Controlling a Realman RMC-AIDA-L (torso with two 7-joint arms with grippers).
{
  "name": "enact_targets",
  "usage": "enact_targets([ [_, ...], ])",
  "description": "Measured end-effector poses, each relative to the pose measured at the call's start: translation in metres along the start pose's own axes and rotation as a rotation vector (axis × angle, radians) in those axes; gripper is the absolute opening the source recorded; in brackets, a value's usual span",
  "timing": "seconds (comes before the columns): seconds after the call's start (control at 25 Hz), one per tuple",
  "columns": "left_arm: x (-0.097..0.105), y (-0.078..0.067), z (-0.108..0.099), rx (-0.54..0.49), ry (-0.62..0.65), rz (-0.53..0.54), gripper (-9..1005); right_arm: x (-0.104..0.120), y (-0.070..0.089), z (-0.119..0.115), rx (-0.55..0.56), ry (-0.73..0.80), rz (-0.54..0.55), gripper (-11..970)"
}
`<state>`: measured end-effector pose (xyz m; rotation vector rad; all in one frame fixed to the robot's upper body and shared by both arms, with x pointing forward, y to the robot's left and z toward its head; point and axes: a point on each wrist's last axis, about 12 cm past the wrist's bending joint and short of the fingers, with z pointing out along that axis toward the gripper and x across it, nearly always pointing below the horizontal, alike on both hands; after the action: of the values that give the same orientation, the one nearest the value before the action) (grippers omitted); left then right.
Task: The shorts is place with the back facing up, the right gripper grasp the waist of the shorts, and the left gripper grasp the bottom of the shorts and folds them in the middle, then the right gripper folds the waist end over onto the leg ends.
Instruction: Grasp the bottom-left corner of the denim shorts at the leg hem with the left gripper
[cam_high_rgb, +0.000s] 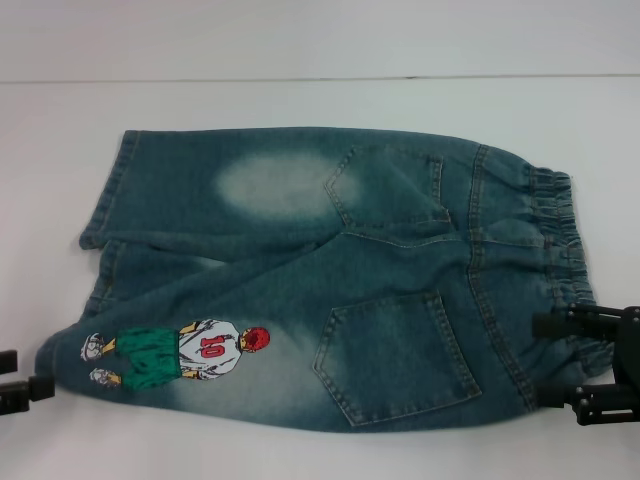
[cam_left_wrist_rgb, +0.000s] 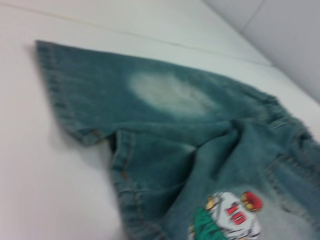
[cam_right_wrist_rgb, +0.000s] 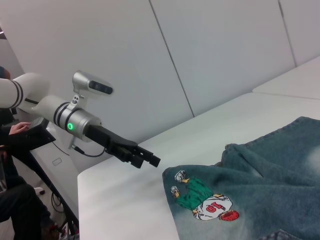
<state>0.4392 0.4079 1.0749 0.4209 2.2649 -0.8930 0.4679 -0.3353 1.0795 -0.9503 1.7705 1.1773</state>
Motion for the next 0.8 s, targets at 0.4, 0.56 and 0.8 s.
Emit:
enact_targets([
  [0.4,0.002,0.003,0.019,-0.016,0.054,0.002,917,-0.002,-0.001,0.001,-0.003,0.001,-0.005,894],
  [0.56,0.0,0.004,0.02,-0.025,0.053,0.006,916,-0.003,-0.001,0.001,-0.005,0.001,-0.006,894],
  [0.8,-0.001,0.006,0.021,-0.045,0.052,0.007,914,-0.003,-0.002,0.002,-0.006,-0.001,-0.005,894],
])
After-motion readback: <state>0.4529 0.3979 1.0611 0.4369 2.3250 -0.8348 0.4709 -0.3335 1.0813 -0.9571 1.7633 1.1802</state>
